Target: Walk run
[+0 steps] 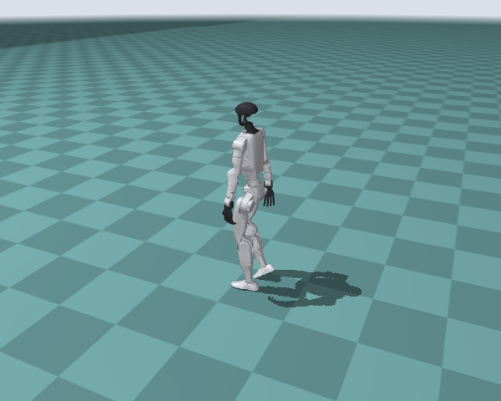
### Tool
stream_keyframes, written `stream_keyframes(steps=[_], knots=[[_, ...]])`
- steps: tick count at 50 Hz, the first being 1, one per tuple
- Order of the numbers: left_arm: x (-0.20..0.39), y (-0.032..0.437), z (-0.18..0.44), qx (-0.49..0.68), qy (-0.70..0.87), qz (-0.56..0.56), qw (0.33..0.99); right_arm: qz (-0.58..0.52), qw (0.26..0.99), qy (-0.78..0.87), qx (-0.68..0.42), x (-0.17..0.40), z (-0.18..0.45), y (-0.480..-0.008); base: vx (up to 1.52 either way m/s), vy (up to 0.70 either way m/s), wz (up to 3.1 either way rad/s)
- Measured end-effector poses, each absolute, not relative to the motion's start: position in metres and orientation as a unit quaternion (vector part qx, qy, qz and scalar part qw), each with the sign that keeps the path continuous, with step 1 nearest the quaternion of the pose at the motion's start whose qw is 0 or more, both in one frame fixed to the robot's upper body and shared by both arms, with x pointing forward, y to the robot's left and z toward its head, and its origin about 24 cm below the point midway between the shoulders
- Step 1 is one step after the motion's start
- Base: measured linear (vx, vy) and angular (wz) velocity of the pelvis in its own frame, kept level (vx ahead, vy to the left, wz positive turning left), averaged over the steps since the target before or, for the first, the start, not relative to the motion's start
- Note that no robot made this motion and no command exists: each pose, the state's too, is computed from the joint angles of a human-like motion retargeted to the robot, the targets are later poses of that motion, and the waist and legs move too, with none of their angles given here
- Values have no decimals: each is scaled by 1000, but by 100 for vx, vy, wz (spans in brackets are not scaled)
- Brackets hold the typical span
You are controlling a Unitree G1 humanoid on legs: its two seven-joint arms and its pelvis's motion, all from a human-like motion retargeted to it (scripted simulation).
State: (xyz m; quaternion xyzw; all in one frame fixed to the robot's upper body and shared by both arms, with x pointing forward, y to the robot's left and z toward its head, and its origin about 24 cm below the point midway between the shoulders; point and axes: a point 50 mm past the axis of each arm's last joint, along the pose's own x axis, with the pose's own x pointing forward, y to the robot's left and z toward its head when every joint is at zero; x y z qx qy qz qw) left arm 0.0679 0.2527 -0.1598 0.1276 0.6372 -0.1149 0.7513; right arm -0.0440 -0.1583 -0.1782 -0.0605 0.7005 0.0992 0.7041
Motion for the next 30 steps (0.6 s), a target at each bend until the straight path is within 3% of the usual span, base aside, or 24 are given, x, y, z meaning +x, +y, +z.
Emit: stream_keyframes(steps=[8,14,21,30], knots=[[160,305,-113,333,498,-120,792,44,687,726,9,-60,-176,-153,68,-26,-96],[157,299,-119,286,504,-76,811,2,658,749,77,-83,-171,-140,85,-39,-39],[77,237,-157,128,526,-162,825,2,628,778,33,-93,-169,-150,84,-42,-45],[-82,207,-164,139,714,-232,646,32,748,654,-113,13,-180,-186,78,-37,-199]])
